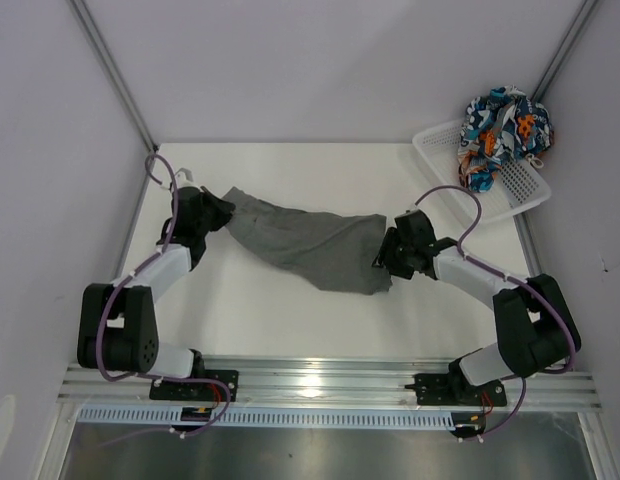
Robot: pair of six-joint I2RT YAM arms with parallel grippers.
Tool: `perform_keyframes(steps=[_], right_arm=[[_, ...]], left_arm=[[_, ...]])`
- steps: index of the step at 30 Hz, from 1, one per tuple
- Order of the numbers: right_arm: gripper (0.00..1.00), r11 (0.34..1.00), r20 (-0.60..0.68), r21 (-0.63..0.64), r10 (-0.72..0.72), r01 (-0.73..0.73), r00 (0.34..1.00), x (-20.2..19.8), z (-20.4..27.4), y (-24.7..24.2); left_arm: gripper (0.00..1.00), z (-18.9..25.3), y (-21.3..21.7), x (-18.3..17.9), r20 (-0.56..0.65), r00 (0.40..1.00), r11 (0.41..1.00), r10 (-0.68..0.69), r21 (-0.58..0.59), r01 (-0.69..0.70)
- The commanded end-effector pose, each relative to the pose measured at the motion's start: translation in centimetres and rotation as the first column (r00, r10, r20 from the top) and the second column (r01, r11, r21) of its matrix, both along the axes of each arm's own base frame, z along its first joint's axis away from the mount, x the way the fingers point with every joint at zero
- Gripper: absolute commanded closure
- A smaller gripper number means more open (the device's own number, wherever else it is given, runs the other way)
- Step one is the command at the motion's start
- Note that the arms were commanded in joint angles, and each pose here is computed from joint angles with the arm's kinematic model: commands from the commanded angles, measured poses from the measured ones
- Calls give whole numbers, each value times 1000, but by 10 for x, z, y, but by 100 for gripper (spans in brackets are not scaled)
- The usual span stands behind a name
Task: Fold and stack the shorts
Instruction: Fold the shorts
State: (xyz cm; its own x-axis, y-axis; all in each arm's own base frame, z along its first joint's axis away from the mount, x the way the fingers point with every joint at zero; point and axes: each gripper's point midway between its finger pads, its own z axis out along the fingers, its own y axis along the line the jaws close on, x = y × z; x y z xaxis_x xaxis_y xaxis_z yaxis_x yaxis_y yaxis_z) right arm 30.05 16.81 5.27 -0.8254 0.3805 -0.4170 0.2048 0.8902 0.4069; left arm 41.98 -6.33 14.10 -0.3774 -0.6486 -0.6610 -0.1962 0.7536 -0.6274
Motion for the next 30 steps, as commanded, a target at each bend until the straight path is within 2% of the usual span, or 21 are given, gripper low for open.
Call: perform_keyframes(steps=[1,5,6,7,12,13,15,16,18,19,21,22,24,25,26,28,29,30], right_arm=[[44,999,80,-8,53,-52,995,12,35,4],[44,994,166,-30,109,-105,980,21,64,23],[44,992,174,-27,124,-121,977,23,65,31],[44,991,180,-19,134,-133,974,26,68,37],[51,955,240,122,236,-271,942,40,87,106],[52,950,219,134,250,-283,943,43,76,117],[55,913,261,215,288,-347,921,50,91,151],[56,908,227,228,302,-352,926,53,75,163],[59,863,261,287,347,-416,901,58,89,199],[60,859,224,293,366,-421,903,59,70,211],[62,821,246,329,403,-467,881,60,81,243],[64,817,212,333,421,-470,882,59,63,253],[65,799,226,351,435,-489,872,61,69,273],[65,786,222,357,454,-505,863,55,67,284],[66,785,192,357,468,-506,862,53,51,290],[66,768,184,369,492,-523,851,48,49,305],[67,769,162,366,502,-525,849,46,36,308],[67,765,153,366,512,-530,845,42,31,311]], left_arm=[[100,41,6,2,94,995,999,21,39,-24],[100,7,15,-24,6,995,995,97,12,-97],[99,-19,18,-39,-52,992,993,118,21,-117],[99,-24,18,-45,-64,990,992,126,13,-125],[88,-65,20,-79,-171,976,991,132,31,-128],[88,-68,20,-81,-182,974,991,135,29,-132],[87,-79,18,-92,-209,970,993,122,27,-119],[87,-79,18,-93,-209,970,992,125,21,-123],[86,-81,18,-99,-206,971,992,124,14,-123],[86,-90,19,-108,-225,966,992,128,18,-127],[86,-86,20,-110,-203,970,991,132,15,-132],[86,-94,21,-118,-219,966,990,137,20,-136],[84,-88,19,-119,-185,975,992,126,3,-128],[80,-92,18,-124,-190,975,993,119,-1,-121],[67,-93,17,-126,-179,978,993,111,-8,-114],[45,-89,14,-129,-150,985,997,81,-3,-82],[22,-91,14,-132,-159,984,997,79,1,-80],[12,-89,14,-132,-157,985,997,75,5,-76]])
